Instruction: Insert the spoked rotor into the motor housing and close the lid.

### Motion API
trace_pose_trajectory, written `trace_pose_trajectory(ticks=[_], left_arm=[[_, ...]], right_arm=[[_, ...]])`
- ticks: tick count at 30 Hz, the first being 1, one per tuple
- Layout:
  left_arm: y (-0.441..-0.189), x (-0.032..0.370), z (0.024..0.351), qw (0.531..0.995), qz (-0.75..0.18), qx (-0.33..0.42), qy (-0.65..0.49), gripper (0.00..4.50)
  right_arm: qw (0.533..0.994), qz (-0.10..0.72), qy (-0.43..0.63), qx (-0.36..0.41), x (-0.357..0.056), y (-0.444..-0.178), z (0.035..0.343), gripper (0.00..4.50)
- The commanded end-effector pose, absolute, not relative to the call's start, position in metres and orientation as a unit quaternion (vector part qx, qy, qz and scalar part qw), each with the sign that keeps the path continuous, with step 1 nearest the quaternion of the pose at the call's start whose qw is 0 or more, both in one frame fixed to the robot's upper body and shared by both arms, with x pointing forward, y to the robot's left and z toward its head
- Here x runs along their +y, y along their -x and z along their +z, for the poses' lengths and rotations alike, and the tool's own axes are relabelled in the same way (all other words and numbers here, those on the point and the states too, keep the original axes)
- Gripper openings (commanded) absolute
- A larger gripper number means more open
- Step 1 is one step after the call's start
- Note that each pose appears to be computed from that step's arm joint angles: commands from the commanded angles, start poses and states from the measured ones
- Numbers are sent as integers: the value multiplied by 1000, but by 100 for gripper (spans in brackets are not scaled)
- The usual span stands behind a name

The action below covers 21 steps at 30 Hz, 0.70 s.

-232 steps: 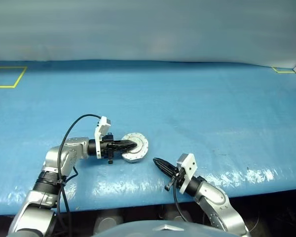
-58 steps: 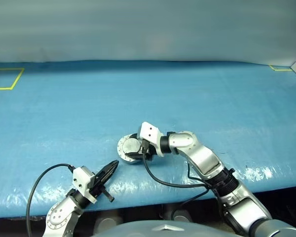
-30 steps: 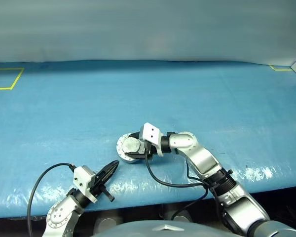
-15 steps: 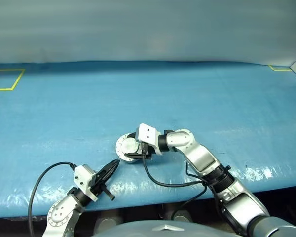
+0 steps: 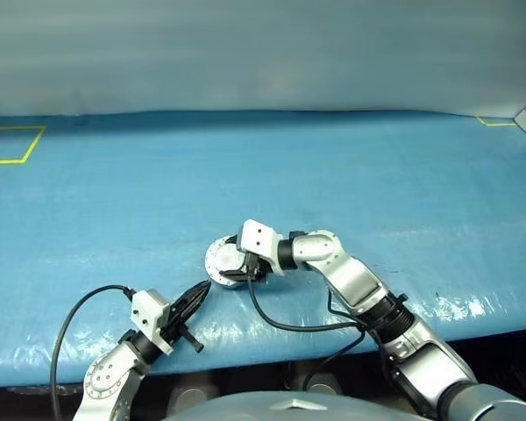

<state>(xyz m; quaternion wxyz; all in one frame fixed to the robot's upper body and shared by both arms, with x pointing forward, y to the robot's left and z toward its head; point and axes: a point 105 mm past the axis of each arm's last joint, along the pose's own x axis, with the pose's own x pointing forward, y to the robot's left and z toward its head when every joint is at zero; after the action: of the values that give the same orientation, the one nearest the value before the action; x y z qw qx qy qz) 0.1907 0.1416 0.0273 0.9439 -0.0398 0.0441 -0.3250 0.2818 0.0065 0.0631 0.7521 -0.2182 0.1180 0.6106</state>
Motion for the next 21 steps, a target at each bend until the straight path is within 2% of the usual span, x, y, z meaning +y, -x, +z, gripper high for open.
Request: trace_pose_trajectory(ticks=[1,4,14,17,21], left_arm=[[-195,143,42,946,-320,18,39,0],[-197,145,44,947,-318,15,41,0],[-202,148,47,951,-306,13,37,0],[-214,157,52,964,-260,19,45,0],[-233,177,74,979,-187,1,79,0]], right_arm=[[762,564,253,194,-18,-290,30,311],[742,597,243,181,-14,-280,33,311],[738,605,238,181,-14,-278,34,311],[739,602,241,184,-15,-280,33,311],[738,603,239,184,-14,-279,33,311]])
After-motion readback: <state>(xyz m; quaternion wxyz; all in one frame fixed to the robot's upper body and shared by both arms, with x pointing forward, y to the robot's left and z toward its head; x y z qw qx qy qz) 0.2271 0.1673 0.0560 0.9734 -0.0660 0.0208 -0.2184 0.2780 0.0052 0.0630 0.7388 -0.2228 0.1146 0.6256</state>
